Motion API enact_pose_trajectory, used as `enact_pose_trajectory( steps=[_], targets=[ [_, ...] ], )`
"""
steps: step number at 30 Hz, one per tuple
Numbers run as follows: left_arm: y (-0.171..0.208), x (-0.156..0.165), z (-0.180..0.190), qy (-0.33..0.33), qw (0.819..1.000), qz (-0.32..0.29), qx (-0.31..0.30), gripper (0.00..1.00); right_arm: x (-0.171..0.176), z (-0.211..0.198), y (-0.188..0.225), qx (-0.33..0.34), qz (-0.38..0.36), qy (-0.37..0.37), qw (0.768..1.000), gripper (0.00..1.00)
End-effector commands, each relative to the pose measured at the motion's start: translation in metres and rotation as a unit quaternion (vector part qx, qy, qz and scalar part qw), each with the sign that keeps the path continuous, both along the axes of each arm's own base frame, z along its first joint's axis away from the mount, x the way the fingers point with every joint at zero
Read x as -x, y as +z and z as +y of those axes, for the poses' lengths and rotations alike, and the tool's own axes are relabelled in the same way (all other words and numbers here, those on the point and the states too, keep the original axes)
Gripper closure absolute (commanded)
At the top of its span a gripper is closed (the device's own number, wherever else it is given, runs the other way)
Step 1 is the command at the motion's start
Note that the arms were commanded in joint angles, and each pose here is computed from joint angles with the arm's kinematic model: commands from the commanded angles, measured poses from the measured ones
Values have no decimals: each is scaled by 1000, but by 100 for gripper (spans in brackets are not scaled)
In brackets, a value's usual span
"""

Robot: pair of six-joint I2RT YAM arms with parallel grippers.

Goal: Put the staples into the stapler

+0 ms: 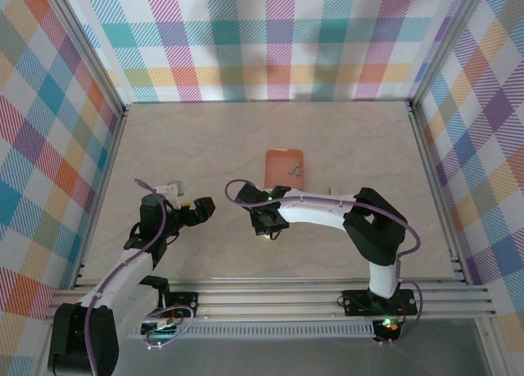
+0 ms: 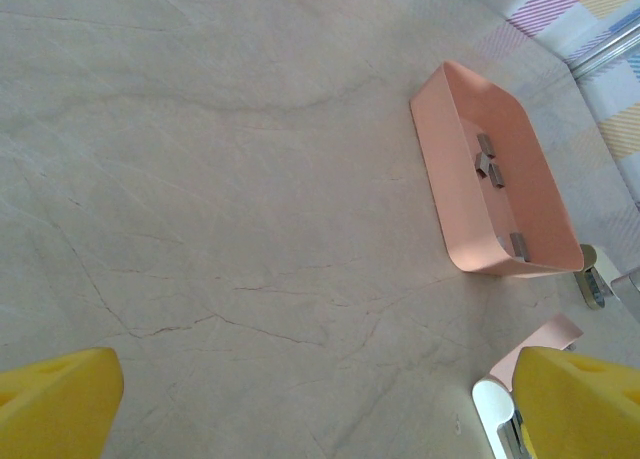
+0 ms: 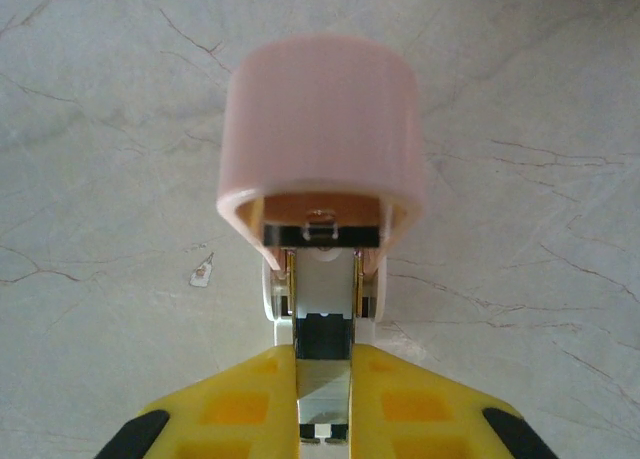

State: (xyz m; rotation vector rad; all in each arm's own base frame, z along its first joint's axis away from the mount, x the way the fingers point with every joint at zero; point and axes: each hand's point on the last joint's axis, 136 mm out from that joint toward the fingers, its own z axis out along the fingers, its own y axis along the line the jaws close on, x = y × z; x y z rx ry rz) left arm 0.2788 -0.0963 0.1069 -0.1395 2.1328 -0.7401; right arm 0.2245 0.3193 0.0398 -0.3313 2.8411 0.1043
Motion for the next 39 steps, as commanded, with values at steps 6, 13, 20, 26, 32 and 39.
enact_pose_trajectory(
  steps=[6,13,20,26,32,39],
  targets=[
    [3,1,-3,-10,1000,-7,-8,0,4,-1,0,8,5,-3,1000,79],
    [3,1,-3,-12,1000,-7,-7,0,-1,0,15,3,-12,-1,1000,73],
    [4,1,-4,-13,1000,-8,-7,0,-6,0,34,-13,-33,-2,999,69],
    [5,1,-4,-14,1000,-8,-7,0,-9,-1,47,-27,-50,-6,998,67],
    [4,2,-4,-14,1000,-7,-7,0,-10,-5,44,-91,-37,-27,995,66],
    [4,2,-4,-14,1000,-7,-7,0,-8,-13,28,-126,-1,-57,990,65]
  ],
)
